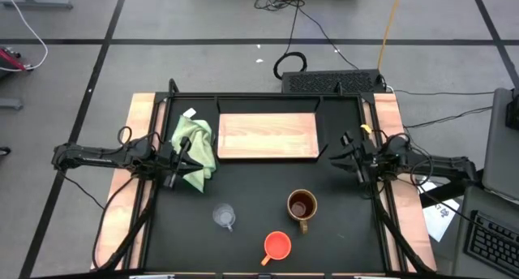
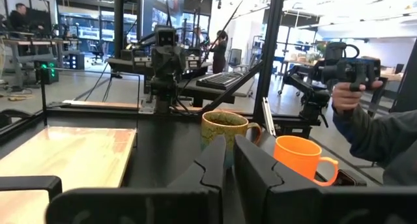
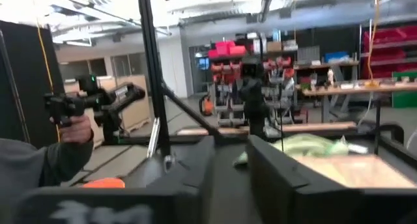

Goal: Stack small to large cups/mugs on shelf
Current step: Put the light green mug on the shelf

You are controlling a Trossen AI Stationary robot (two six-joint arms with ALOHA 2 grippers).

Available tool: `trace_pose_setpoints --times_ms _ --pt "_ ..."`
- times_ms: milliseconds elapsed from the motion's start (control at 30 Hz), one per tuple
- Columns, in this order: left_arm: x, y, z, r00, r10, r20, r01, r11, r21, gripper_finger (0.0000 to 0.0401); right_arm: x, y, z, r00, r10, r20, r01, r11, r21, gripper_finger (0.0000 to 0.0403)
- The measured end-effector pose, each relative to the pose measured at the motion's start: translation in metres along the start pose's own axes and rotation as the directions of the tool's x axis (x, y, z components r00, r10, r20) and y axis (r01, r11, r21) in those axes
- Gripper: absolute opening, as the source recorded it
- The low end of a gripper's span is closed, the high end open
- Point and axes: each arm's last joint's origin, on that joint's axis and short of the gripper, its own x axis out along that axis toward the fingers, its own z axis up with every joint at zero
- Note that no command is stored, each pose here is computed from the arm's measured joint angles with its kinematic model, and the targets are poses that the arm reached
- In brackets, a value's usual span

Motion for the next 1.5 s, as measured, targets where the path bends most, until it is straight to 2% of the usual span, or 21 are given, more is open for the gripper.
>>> trace_pose_setpoints --times_ms 200,367,833,1167,1500 --pt "0.000 0.000 0.000 1.000 0.000 0.000 0.000 1.000 0.000 0.0033 0.011 0.004 0.018 0.998 0.032 -0.048 -0.032 0.999 -0.004 0.0200" --pt "0.000 0.000 0.000 1.000 0.000 0.001 0.000 1.000 -0.001 0.0033 0.023 0.006 0.024 0.992 0.061 -0.110 -0.062 0.998 -0.004 0.0250" --pt "0.000 0.000 0.000 1.000 0.001 0.002 -0.001 1.000 -0.018 0.0033 0.045 0.009 0.021 0.976 0.106 -0.190 -0.118 0.992 -0.050 0.0246" --pt "0.000 -0.001 0.005 0.999 -0.005 0.047 0.006 1.000 -0.022 0.0033 0.045 0.015 0.019 0.968 0.152 -0.200 -0.158 0.987 -0.015 0.0246" --pt "0.000 -0.001 0.004 0.999 -0.004 0.046 0.011 0.990 -0.138 0.0033 0.045 0.017 0.019 0.965 0.168 -0.203 -0.175 0.984 -0.017 0.0246"
